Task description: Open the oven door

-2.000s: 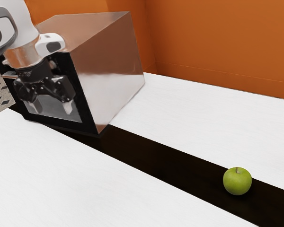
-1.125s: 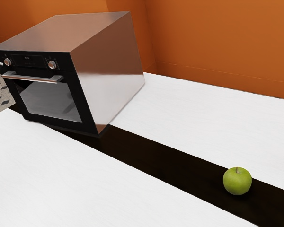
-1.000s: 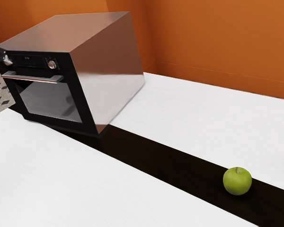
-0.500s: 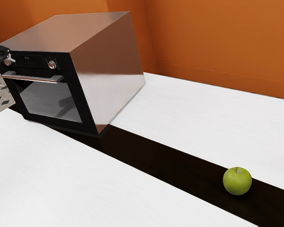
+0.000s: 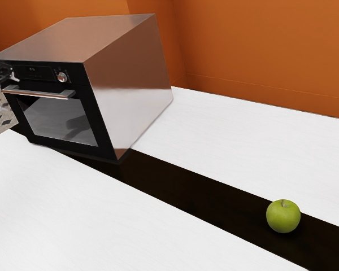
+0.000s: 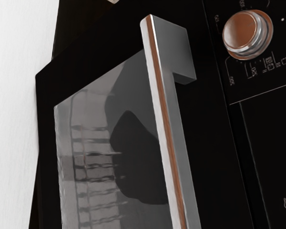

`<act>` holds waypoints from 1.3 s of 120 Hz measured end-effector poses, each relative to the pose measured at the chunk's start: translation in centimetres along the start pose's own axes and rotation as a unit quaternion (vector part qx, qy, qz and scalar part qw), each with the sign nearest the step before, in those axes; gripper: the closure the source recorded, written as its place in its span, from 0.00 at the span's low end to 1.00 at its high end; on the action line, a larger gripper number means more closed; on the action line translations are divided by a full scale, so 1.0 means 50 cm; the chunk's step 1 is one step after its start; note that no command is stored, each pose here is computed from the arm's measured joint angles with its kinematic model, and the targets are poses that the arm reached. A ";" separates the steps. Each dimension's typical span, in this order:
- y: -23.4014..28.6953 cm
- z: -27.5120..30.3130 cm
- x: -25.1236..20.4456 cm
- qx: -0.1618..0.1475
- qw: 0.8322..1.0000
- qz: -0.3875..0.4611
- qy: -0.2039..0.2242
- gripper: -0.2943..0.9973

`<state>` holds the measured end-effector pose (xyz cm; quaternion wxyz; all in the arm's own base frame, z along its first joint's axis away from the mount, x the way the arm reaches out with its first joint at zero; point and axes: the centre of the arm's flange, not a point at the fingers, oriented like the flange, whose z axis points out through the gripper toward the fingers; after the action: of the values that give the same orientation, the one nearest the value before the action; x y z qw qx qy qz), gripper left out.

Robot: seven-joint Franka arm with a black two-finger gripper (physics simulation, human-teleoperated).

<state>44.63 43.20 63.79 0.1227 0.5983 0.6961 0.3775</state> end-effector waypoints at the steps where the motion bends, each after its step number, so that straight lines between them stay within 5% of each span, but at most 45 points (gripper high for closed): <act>1: 0.000 0.000 0.000 0.000 1.000 0.000 0.000 0.23; 156: -0.032 0.119 -0.070 0.002 1.000 -0.011 -0.013 0.23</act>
<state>48.05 42.21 57.65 0.1348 0.5957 0.7015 0.3671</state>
